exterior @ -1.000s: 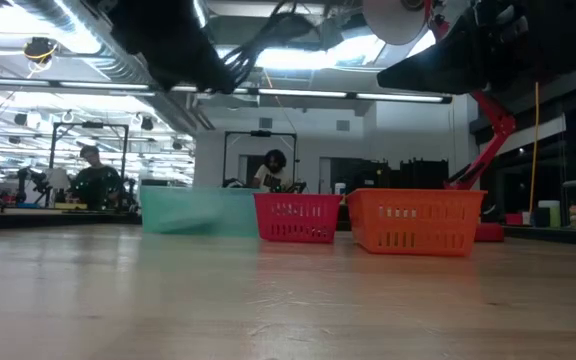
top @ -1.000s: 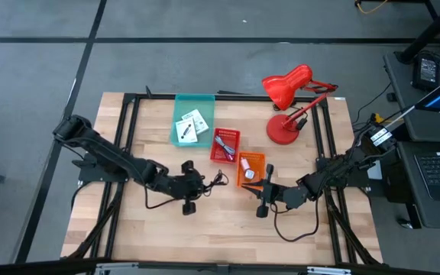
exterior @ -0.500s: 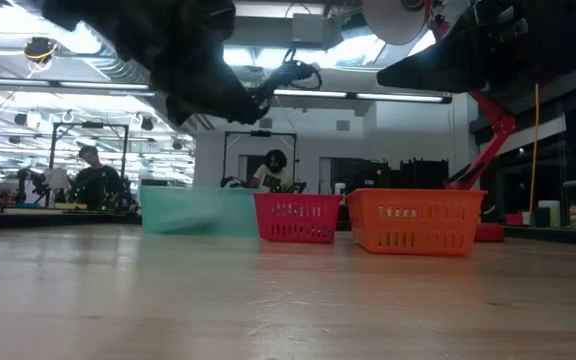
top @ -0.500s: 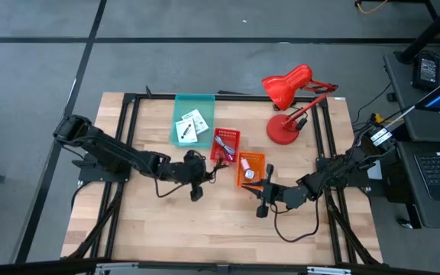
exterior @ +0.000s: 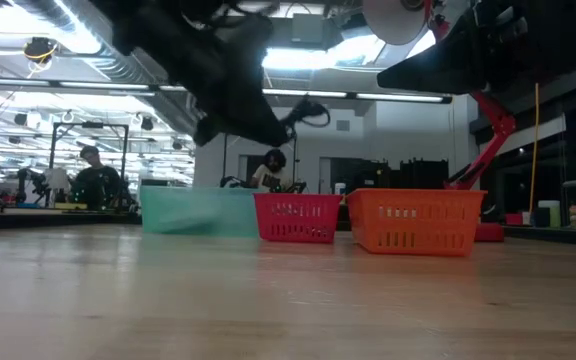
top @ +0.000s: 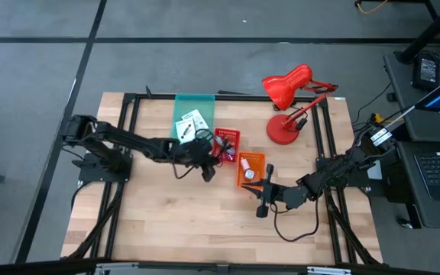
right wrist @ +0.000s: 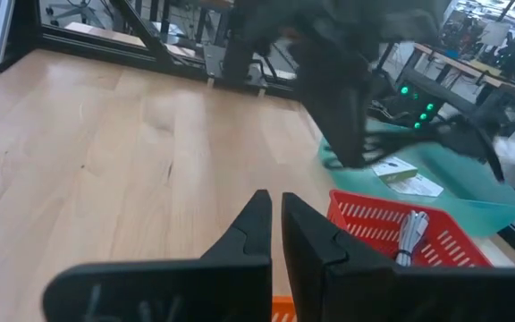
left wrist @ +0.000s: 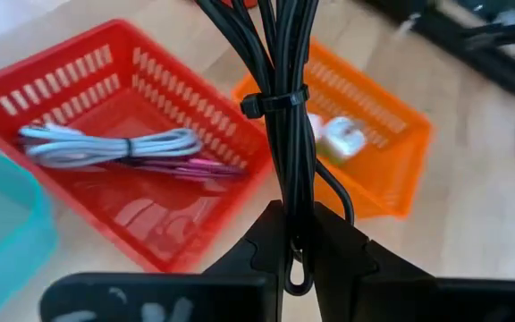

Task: Pick and place items into bin
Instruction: Put the black charger cable into the red basket

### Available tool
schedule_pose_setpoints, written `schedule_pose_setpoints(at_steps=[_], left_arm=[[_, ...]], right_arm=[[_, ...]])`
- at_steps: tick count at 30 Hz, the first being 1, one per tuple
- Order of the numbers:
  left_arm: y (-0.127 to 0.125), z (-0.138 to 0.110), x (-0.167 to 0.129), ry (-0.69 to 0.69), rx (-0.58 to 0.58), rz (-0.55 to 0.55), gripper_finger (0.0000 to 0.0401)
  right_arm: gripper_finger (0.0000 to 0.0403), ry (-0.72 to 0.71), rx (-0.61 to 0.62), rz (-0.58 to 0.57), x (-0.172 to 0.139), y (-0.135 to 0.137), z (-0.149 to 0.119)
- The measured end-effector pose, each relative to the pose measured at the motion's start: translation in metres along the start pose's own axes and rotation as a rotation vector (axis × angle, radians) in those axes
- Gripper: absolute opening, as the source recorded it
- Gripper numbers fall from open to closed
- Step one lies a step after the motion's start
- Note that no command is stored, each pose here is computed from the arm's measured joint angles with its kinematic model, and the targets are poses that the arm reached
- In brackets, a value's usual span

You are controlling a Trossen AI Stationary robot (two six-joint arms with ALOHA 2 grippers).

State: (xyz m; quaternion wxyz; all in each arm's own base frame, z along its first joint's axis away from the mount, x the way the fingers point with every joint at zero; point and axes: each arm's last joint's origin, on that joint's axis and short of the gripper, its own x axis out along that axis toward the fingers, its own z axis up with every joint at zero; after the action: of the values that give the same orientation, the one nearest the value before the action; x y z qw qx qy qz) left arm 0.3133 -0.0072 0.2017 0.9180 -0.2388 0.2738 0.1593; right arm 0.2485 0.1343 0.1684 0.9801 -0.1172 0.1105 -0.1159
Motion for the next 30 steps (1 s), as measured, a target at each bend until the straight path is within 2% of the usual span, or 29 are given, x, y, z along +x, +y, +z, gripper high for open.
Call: schedule_pose_setpoints(at_steps=[9, 16, 22, 30], left_arm=[[0.016, 0.021, 0.031, 0.155, -0.026, 0.162, 0.0028], [0.013, 0.033, 0.052, 0.253, -0.033, 0.138, 0.0033], [0.018, 0.033, 0.062, 0.335, -0.026, 0.204, 0.003], [0.024, 0.037, 0.063, 0.314, -0.029, 0.236, 0.0049]], right_arm=[[0.0012, 0.015, -0.014, -0.002, 0.001, -0.001, -0.002], [0.0012, 0.033, -0.022, -0.002, 0.001, 0.0, -0.004], [0.0012, 0.044, -0.016, -0.001, 0.0, 0.0, -0.005], [0.0012, 0.055, 0.001, -0.001, 0.0, 0.0, -0.007]])
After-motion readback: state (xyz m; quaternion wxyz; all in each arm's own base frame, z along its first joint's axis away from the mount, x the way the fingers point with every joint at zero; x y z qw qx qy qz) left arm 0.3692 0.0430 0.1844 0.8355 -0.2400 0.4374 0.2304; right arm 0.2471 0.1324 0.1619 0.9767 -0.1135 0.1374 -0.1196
